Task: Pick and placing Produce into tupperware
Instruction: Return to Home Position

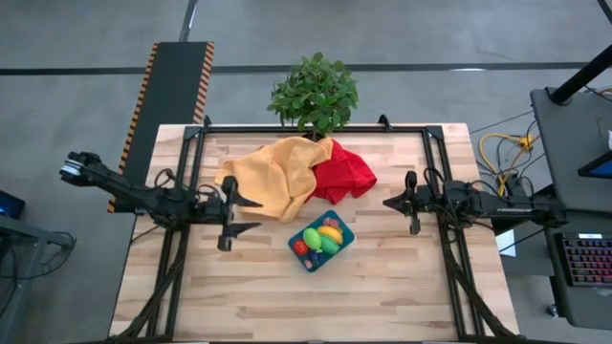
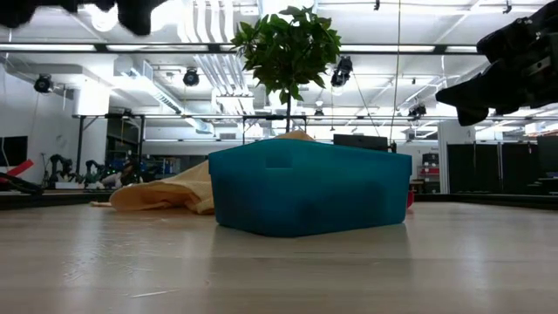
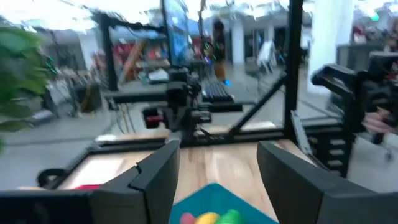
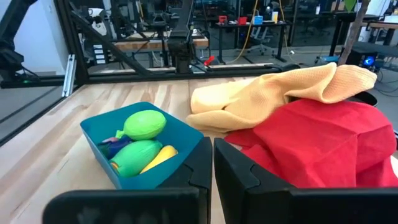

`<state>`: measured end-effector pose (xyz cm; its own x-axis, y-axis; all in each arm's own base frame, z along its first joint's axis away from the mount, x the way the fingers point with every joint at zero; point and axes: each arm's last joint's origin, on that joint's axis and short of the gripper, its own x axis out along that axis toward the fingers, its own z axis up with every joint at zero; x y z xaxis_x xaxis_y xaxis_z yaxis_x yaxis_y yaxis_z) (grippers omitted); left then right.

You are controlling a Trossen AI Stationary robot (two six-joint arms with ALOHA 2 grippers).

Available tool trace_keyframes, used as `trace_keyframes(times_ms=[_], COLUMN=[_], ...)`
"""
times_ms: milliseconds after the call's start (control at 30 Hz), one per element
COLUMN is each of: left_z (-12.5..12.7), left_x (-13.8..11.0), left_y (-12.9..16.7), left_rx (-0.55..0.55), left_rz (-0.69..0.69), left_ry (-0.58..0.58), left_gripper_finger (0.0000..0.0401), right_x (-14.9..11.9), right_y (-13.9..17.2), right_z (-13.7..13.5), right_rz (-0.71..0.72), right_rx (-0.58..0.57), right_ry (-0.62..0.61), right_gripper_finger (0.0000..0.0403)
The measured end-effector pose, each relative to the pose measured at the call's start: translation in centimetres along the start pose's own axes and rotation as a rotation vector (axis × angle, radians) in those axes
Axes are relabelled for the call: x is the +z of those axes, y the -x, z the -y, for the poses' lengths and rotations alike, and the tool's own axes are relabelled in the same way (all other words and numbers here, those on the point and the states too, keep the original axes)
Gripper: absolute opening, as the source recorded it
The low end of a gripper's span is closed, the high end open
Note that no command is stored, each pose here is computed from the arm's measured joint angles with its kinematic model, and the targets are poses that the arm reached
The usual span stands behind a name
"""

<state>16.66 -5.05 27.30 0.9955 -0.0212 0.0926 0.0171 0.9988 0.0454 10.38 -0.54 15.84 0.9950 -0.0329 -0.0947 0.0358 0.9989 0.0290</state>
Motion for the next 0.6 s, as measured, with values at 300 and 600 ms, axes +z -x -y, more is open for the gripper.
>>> trace_keyframes(times_ms=[300,600], left_z=[-2.1,-4.4], left_x=[-4.4,-5.0], left_y=[1.8,3.6], left_rx=[0.114,0.216], left_rz=[0.035,-0.052], left_ry=[-0.015,-0.013], left_gripper_finger=[0.0200,0.0143], right_x=[0.0,0.0], right_y=[0.0,0.0], right_z=[0.0,0.0], right_rz=[0.000,-0.001], right_rx=[0.000,0.003], right_ry=[-0.019,-0.037], right_gripper_finger=[0.0009,0.0009])
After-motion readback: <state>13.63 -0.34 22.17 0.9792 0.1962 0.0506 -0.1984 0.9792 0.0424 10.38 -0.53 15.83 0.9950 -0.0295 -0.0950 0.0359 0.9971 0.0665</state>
